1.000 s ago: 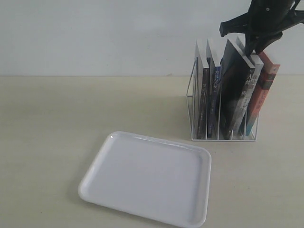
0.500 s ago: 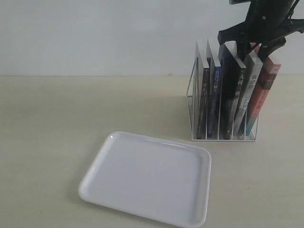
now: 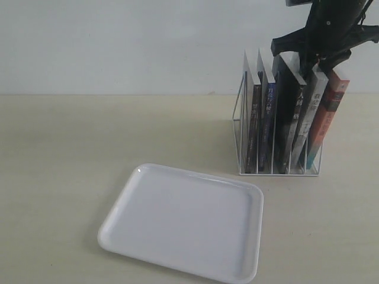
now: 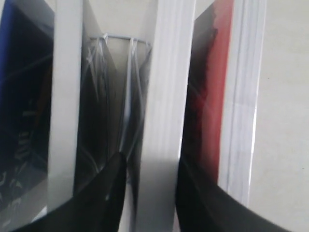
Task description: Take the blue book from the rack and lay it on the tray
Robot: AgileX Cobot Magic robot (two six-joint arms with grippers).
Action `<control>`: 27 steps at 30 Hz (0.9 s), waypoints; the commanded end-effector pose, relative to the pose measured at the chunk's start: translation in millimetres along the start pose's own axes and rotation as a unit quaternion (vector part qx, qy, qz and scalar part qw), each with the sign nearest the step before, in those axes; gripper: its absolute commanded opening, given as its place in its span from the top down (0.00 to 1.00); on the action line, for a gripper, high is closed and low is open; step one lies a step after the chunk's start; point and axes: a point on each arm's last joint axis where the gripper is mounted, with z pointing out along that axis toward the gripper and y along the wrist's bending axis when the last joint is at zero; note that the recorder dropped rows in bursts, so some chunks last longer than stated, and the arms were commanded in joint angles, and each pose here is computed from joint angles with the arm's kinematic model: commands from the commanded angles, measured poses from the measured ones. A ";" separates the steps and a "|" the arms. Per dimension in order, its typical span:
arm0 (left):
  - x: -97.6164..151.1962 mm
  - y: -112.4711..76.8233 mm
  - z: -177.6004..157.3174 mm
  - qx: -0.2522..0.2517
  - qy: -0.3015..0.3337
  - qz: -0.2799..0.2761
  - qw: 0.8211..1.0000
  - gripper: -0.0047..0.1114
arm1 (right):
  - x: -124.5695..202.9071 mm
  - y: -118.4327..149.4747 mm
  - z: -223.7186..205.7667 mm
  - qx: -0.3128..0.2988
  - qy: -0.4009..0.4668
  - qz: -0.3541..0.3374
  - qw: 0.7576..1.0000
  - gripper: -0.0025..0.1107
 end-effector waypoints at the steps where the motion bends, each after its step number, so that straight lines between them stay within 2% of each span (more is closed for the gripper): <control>1: -2.6 0.3 -0.6 -0.002 -0.011 0.000 1.000 0.92 | 0.3 -0.7 8.2 0.002 0.009 0.003 1.000 0.70; 3: -2.6 0.3 -0.6 -0.002 -0.011 0.000 1.000 0.92 | 0.3 -1.1 8.2 0.004 0.009 0.009 1.000 0.76; 5: -2.6 0.3 -0.6 -0.002 -0.011 0.000 1.000 0.92 | 0.1 -2.2 3.1 0.006 0.003 0.009 1.000 0.94; 6: -2.6 0.3 -0.6 -0.002 -0.011 0.000 1.000 0.92 | 0.1 -2.6 -0.4 0.006 0.000 0.009 1.000 0.98; 10: -2.6 0.3 -0.6 -0.002 -0.011 0.000 1.000 0.92 | 0.0 -6.5 -24.7 0.008 -0.027 0.005 1.000 0.98; 18: -2.6 0.3 -0.6 -0.002 -0.011 0.000 1.000 0.92 | -4.7 -20.1 -135.1 -0.005 -0.174 0.024 0.985 0.98; 20: -2.6 0.3 -0.6 -0.002 -0.011 0.000 1.000 0.92 | -4.4 -21.7 -147.2 -0.005 -0.190 0.020 0.981 0.98; 27: -2.6 0.3 -0.6 -0.002 -0.011 0.000 1.000 0.92 | -5.7 -21.4 -146.3 -0.005 -0.191 0.020 0.981 0.98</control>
